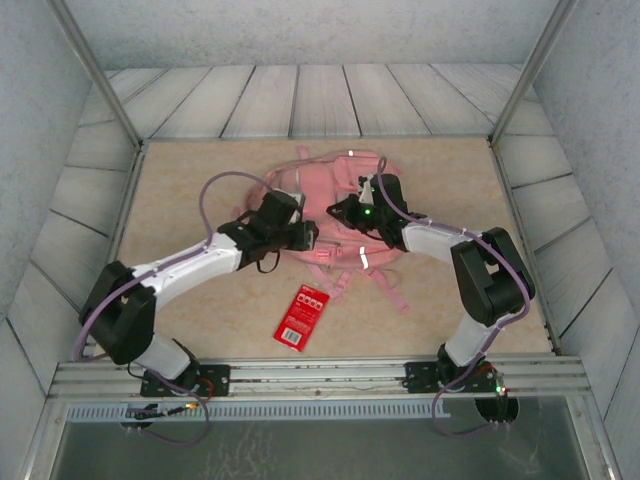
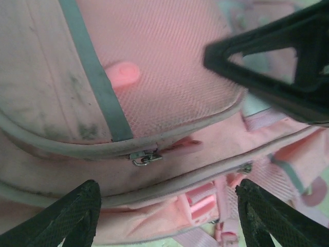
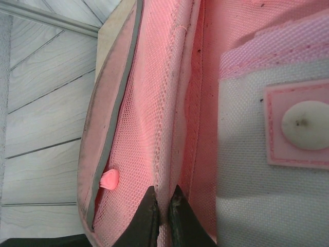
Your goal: Pack the student bag
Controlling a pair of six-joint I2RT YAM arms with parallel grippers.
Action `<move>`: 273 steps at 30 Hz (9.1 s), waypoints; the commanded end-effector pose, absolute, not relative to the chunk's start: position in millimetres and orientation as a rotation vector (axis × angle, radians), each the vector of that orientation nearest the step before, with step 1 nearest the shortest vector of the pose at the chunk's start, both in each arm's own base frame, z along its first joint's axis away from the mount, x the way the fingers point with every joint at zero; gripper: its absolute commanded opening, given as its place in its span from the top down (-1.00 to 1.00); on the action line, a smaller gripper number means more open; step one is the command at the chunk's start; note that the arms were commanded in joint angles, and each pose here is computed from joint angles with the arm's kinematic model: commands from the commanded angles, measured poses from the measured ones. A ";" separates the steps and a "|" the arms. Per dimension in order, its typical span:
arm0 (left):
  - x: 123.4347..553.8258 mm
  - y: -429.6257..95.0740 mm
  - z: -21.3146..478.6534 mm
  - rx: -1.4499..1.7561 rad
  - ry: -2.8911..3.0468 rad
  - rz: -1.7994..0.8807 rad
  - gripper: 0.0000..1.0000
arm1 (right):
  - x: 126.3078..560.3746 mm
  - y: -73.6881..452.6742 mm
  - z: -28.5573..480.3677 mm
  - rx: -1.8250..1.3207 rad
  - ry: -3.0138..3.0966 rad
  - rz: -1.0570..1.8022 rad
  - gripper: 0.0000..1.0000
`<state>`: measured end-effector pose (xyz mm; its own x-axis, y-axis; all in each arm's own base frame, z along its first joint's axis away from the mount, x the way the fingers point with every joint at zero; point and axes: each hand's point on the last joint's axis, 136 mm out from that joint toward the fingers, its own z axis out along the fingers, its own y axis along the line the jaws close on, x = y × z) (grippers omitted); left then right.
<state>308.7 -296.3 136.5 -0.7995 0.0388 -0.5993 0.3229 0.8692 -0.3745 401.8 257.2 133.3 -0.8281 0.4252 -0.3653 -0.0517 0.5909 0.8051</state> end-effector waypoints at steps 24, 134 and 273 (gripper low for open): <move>339.5 -305.5 122.1 0.105 2.455 -0.572 0.34 | 400.3 262.4 188.3 0.169 2.102 1.265 1.00; 238.2 -308.6 155.1 0.839 2.505 -0.882 1.00 | 458.6 166.7 153.0 0.157 2.489 0.904 0.41; 131.4 -249.0 0.8 0.304 2.949 -1.052 0.30 | 191.2 315.6 79.5 -0.250 2.706 1.466 -0.24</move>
